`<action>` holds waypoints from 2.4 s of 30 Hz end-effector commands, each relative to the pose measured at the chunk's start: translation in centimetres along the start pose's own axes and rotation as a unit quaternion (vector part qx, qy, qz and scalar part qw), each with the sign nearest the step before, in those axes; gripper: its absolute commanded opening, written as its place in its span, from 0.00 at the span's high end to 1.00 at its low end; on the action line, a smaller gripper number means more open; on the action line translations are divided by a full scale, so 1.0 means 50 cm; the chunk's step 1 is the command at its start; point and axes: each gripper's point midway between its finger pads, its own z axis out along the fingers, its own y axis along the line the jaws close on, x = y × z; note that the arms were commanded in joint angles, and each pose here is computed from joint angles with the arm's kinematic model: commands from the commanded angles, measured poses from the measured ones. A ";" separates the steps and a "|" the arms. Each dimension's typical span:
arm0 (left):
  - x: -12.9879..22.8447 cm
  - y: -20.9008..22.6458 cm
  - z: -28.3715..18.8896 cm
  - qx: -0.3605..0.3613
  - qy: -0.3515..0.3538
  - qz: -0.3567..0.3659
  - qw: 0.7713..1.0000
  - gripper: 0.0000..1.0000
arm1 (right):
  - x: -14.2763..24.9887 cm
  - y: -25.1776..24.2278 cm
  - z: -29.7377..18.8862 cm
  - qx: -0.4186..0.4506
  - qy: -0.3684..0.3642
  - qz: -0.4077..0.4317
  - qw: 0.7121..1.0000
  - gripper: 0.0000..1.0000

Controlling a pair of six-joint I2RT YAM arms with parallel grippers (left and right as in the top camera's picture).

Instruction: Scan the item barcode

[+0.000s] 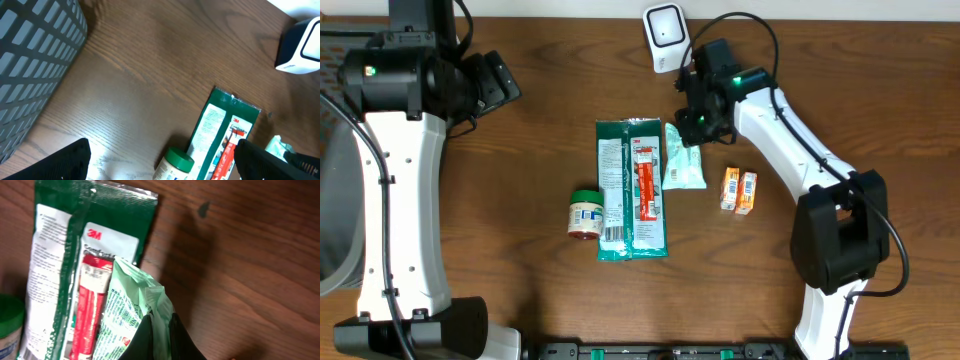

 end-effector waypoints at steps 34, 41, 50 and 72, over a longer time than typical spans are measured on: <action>-0.004 0.003 0.000 -0.003 -0.002 -0.006 1.000 0.08 | -0.009 0.027 -0.618 0.132 -0.279 -0.005 0.951 0.99; -0.004 0.003 0.000 -0.003 -0.002 -0.006 1.000 0.08 | -0.058 0.021 -0.589 0.328 -0.277 -0.056 0.901 0.99; -0.004 0.003 0.000 -0.003 -0.002 -0.006 1.000 0.08 | -0.182 0.109 -0.557 0.543 -0.269 -0.200 0.770 0.99; -0.004 0.003 0.000 -0.003 -0.002 -0.006 1.000 0.08 | -0.440 0.147 -0.321 0.596 -0.297 -0.375 0.644 0.99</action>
